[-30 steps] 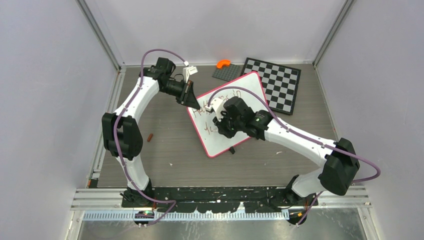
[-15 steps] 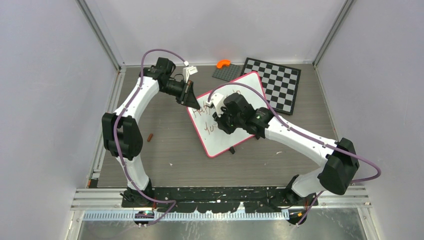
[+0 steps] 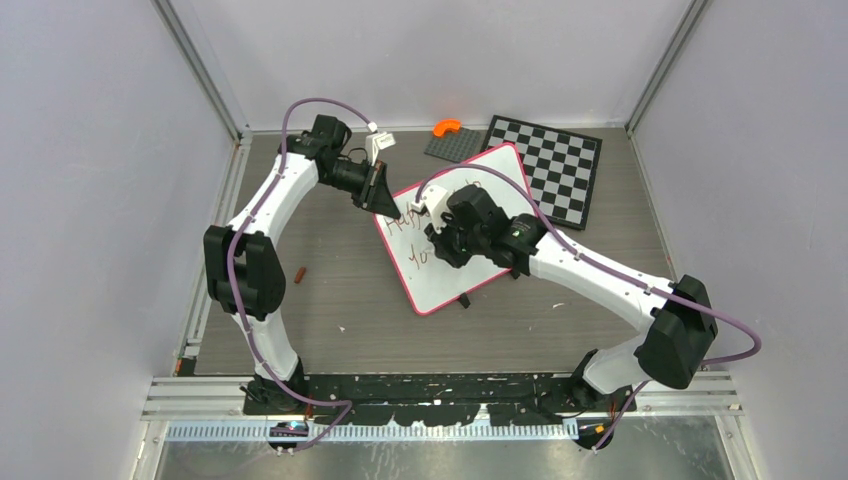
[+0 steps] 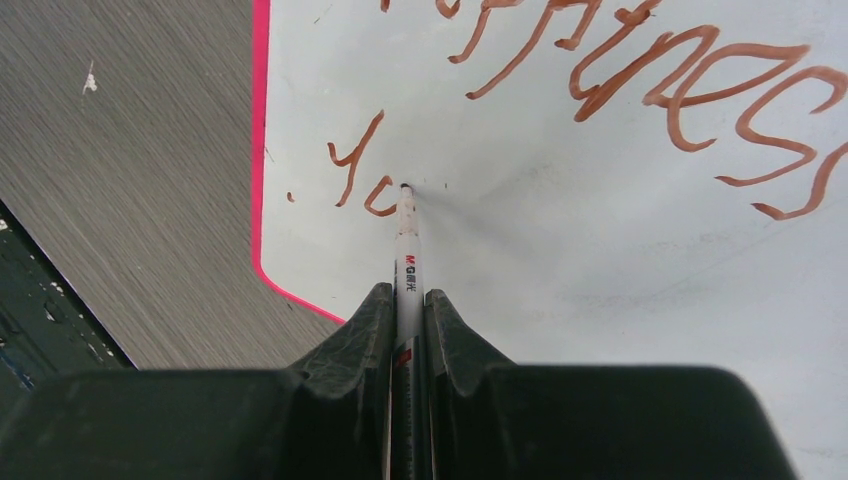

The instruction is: Write a sentence on the whiteboard

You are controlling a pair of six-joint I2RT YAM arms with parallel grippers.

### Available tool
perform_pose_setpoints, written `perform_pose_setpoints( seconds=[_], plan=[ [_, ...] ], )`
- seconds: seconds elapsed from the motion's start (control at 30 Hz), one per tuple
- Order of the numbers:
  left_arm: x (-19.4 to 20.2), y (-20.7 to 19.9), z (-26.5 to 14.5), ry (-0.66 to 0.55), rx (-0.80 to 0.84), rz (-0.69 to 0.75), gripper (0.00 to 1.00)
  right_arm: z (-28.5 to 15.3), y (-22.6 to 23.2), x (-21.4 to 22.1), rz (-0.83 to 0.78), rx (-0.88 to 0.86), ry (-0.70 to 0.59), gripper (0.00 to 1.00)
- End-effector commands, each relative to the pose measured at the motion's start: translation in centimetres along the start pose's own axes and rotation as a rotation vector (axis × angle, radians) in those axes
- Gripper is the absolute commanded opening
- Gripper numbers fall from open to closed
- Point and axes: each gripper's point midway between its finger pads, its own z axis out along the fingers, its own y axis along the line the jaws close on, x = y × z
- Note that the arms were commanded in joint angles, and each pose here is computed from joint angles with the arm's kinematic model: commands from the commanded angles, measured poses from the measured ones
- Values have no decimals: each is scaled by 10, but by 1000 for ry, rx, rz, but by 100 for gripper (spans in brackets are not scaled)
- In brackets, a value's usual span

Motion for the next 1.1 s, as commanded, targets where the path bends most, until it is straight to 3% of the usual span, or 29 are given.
perform_pose_setpoints(
  seconds=[0.0,0.73,1.07],
  plan=[
    [13,22,-4,59,-124,45,0,-6,-21,-18,21,68,-66,0],
    [14,23,-3,61,-126,43,0,-7,-12,14,52,13,8,0],
    [13,23,-4,60,-128,45,0,-15,-26,-6,20,66,-29,0]
  ],
)
